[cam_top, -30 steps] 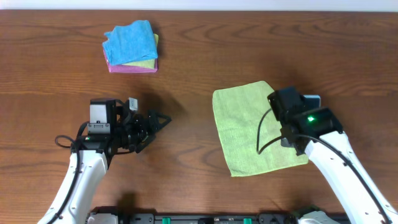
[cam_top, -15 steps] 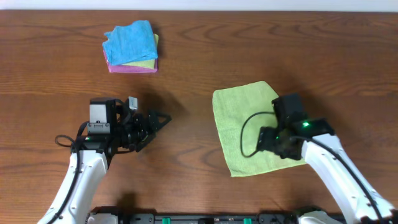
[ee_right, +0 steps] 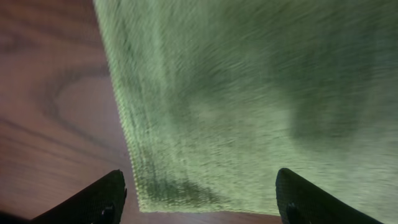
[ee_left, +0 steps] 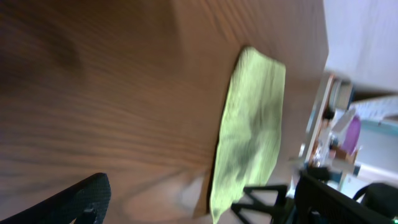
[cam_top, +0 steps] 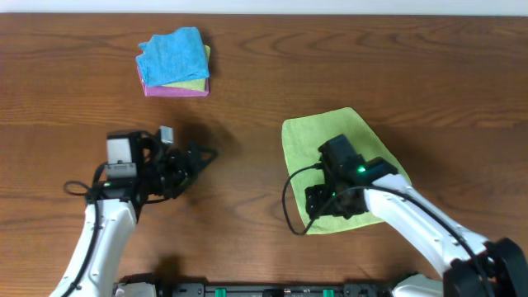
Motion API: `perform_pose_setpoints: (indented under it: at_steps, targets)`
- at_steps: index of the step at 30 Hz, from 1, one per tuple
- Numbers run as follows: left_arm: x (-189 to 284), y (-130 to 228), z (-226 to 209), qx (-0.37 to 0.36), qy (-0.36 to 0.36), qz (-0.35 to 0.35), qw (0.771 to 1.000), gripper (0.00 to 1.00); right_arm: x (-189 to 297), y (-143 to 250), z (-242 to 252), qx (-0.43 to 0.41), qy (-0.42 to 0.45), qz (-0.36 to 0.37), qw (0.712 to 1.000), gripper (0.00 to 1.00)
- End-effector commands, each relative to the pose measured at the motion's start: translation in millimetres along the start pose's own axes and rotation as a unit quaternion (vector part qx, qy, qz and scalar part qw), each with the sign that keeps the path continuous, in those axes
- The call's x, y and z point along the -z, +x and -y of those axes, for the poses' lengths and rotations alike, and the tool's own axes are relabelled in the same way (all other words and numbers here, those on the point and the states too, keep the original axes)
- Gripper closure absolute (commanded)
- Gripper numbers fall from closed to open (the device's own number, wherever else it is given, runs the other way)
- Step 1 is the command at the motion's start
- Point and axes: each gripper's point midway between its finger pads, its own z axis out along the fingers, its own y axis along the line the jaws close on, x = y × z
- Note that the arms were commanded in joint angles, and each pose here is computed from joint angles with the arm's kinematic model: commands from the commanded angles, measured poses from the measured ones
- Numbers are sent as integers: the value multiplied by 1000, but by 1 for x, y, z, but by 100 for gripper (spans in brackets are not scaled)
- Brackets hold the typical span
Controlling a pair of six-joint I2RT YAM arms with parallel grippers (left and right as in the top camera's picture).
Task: Fold the cloth
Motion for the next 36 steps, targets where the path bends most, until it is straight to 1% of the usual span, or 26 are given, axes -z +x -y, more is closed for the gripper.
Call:
perform_pose_setpoints:
  at_steps: [1,7,10,14,19,21,23,27,32,36]
  targets:
    - [12,-17,3,-7,15,23,1000,4,-8,7,-6,21,1,-18,1000,22]
    - [26,-29,-1,10,33,41,999,4,-16,14,-10,36,8,-37,999,25]
    - [28,-32,-2,14,34,47,998,4,-19,16,-9,37,14,-42,998,31]
    - [28,-32,-2,14,34,47,998,4,-24,15,-8,36,16,-47,998,33]
    - [28,-32,-2,14,34,47,998,4,-34,15,-6,34,21,-58,998,40]
    - [28,-32,-2,14,34,47,998,4,-37,15,-6,33,22,-61,997,46]
    - [28,-32,-2,14,34,47,998,4,-39,14,-6,33,21,-60,997,59]
    - [28,-32,-2,14,34,48,998,4,-39,5,-14,32,3,-43,999,98]
    - [29,-35,-1,8,36,52,998,4,-37,-16,-50,47,-75,-3,996,99]
    - [29,-38,2,0,40,58,998,4,-34,-25,-79,62,-103,21,992,99]
